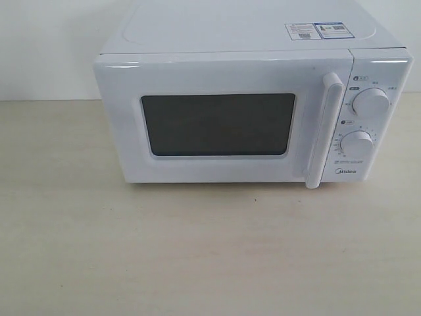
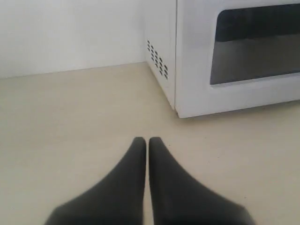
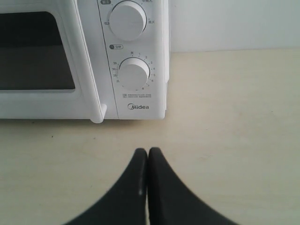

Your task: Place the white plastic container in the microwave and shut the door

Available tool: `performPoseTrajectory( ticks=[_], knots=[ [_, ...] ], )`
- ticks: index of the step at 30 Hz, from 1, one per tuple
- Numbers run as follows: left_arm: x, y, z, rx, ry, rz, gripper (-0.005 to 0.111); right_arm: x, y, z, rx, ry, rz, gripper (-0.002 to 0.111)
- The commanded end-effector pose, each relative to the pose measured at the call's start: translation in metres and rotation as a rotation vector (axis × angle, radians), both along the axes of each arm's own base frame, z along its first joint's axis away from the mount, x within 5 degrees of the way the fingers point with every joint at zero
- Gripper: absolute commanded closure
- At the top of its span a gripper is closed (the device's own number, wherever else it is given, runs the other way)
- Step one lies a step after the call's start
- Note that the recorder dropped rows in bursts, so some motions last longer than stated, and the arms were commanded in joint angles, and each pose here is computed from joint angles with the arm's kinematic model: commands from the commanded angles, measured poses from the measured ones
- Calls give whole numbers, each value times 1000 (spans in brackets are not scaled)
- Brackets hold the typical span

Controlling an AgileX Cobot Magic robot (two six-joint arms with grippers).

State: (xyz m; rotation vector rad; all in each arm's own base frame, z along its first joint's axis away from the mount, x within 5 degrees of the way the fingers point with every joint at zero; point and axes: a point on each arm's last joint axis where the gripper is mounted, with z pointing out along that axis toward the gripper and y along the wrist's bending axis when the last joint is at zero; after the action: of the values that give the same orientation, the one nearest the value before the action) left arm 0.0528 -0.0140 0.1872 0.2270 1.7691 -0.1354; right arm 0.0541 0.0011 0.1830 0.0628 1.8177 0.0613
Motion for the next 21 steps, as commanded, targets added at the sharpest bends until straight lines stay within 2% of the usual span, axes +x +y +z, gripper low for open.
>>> performPoseTrajectory(
  ticks=[1,4,6,9,10,14,21],
  knots=[
    [1,4,-2,10,8,71,102,0,0,1,-5,-13,-6,109],
    [1,4,-2,1,9,83,102,0,0,1,-5,-13,-6,109],
    [1,4,-2,-63,21,97,102,0,0,1,-5,-13,-6,109],
    [1,4,-1,-250,46,137,102,0,0,1,-5,-13,-6,109],
    [1,4,-1,-264,49,140,102,0,0,1,-5,-13,-6,109],
    [1,6,0,-165,19,133,102,0,0,1,-5,-13,-6,109],
    [1,6,0,-147,16,134,102,0,0,1,-5,-13,-6,109]
  ],
)
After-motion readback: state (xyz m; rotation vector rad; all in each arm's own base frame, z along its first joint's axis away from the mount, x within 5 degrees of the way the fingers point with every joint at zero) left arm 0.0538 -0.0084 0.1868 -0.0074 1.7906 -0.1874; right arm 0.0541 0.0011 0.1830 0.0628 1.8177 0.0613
